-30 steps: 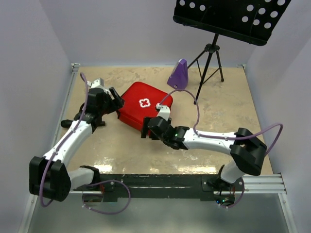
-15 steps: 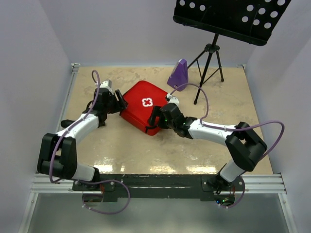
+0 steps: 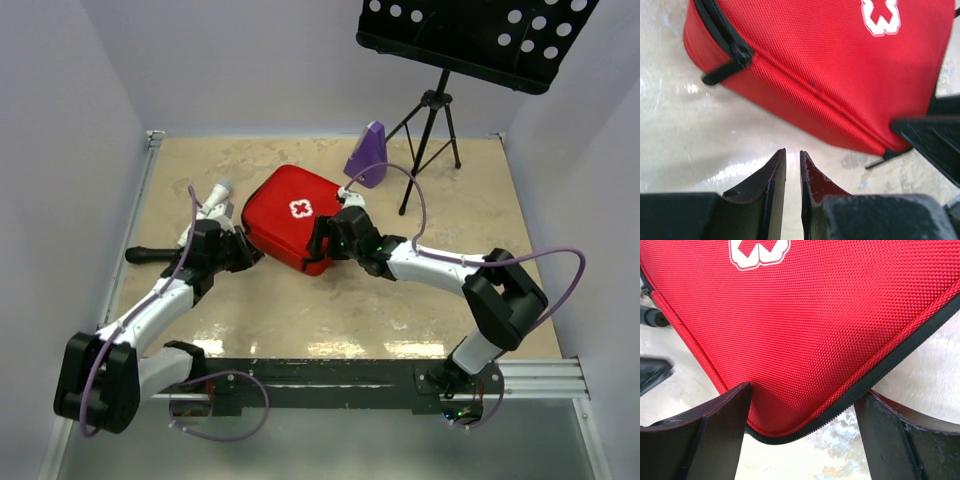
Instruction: Organize the medicine kit
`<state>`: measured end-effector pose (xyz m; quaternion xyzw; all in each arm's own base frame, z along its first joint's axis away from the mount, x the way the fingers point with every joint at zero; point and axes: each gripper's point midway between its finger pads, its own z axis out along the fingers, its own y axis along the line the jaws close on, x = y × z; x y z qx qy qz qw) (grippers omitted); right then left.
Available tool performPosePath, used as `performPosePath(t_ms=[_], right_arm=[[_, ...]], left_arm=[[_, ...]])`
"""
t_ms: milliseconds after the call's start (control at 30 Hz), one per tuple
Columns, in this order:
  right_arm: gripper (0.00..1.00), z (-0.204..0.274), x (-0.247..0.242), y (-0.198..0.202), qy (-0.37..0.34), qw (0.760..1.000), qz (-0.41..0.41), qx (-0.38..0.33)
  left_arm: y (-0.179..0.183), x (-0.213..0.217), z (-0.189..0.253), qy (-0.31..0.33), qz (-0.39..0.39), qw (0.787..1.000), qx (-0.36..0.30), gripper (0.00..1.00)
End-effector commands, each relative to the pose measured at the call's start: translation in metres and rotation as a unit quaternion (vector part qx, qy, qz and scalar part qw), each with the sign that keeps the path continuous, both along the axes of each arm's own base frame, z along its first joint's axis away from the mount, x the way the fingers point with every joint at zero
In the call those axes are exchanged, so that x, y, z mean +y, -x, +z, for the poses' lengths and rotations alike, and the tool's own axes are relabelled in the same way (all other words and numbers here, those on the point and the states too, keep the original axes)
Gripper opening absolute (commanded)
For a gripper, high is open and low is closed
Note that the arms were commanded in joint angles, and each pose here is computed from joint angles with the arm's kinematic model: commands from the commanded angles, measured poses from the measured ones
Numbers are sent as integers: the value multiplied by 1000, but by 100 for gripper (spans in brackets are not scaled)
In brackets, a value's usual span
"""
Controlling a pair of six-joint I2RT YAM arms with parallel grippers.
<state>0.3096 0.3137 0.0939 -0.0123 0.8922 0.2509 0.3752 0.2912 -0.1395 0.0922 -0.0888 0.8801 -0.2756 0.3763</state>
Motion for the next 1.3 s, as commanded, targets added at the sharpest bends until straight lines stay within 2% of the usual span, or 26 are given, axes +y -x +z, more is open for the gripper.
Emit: performPosePath(t_ms=[0, 67, 267, 300, 433, 667, 733, 833, 1000, 1167, 1267], right_arm=[[81, 16, 10, -10, 42, 996, 67, -49], [79, 14, 7, -9, 58, 994, 75, -47], [60, 4, -8, 7, 92, 991, 97, -31], [60, 2, -9, 11, 96, 989, 105, -29], [59, -8, -19, 29, 114, 985, 131, -15], [63, -31, -36, 44, 138, 981, 137, 11], [64, -31, -34, 44, 134, 982, 136, 10], [65, -28, -32, 44, 127, 982, 137, 8], [65, -23, -31, 46, 117, 983, 139, 4], [65, -13, -28, 51, 93, 985, 144, -2], [66, -7, -27, 54, 78, 987, 144, -4]], left_arm=[[21, -2, 19, 22, -2, 1000, -6, 22], [26, 7, 29, 13, 17, 1000, -15, 24], [14, 41, 81, -32, 96, 992, -80, 74], [9, 45, 87, -43, 106, 990, -83, 77], [-10, 44, 84, -71, 100, 991, -62, 81], [-63, 53, 76, -116, 114, 984, -76, 83], [-79, 52, 59, -137, 98, 984, -50, 82], [-98, 45, 45, -134, 75, 988, -22, 77], [-114, 36, 40, -113, 56, 991, -37, 65], [-110, 35, 27, -100, 53, 993, -35, 37], [-94, 35, 11, -94, 53, 994, -21, 19]])
